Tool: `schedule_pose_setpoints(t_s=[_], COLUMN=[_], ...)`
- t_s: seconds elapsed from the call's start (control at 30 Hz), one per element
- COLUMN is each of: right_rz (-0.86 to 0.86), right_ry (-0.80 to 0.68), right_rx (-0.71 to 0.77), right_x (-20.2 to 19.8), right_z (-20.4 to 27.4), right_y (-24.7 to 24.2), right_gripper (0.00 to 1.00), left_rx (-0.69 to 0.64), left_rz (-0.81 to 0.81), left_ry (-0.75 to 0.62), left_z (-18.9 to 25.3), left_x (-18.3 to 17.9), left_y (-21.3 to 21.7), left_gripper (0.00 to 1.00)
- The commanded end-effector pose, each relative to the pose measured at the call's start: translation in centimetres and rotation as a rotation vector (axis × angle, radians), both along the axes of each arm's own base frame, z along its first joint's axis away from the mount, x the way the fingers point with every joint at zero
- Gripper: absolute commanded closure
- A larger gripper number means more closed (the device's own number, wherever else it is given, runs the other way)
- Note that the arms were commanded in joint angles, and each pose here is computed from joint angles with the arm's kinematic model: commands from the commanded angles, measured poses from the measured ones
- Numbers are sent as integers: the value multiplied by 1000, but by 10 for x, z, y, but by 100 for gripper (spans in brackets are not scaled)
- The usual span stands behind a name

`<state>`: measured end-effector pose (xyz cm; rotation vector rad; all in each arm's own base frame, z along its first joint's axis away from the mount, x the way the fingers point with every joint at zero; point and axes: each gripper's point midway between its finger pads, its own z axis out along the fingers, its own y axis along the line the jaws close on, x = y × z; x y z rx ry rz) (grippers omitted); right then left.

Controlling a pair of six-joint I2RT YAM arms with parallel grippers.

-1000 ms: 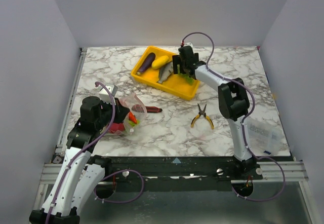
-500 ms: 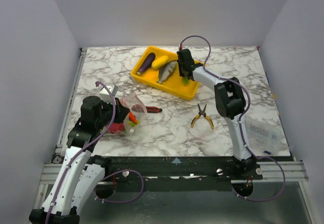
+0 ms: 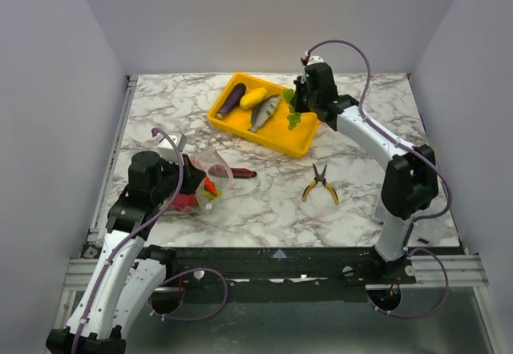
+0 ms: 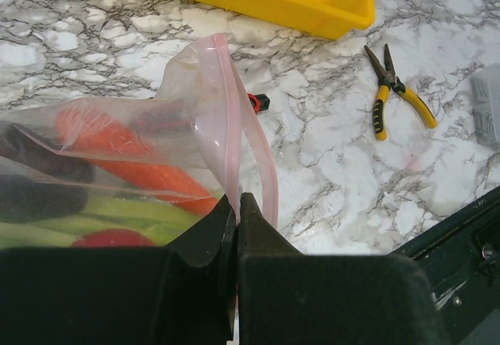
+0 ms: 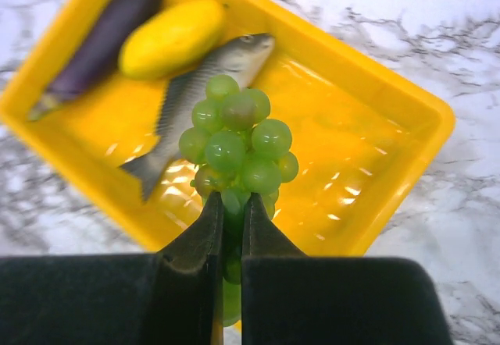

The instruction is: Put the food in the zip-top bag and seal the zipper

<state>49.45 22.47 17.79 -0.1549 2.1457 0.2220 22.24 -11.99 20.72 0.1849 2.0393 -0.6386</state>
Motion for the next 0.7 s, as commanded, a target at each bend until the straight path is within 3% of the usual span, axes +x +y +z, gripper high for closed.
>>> schedule_pose_setpoints(t_s=[0.0, 0.2, 0.47, 0.57, 0.67], right_rz=[176, 480, 934, 982, 942], right_ry=[40, 143, 309, 354, 392], right_rx=[213, 449, 566, 595, 631], right_x=[-43, -121, -249, -269, -264], right_z=[29, 56, 53, 48, 43], right_y=[35, 75, 135, 157, 182], right_gripper=[100, 100, 100, 100, 100], left_rx=[-16, -15, -15, -15, -14], left_rz=[-15, -14, -14, -14, -10], left_ry=[-37, -36, -37, -38, -40], left_z=[10, 10, 11, 10, 11], left_x=[2, 2, 2, 2, 3], left_y=[-4, -3, -3, -3, -3], left_gripper=[100, 100, 100, 100, 100])
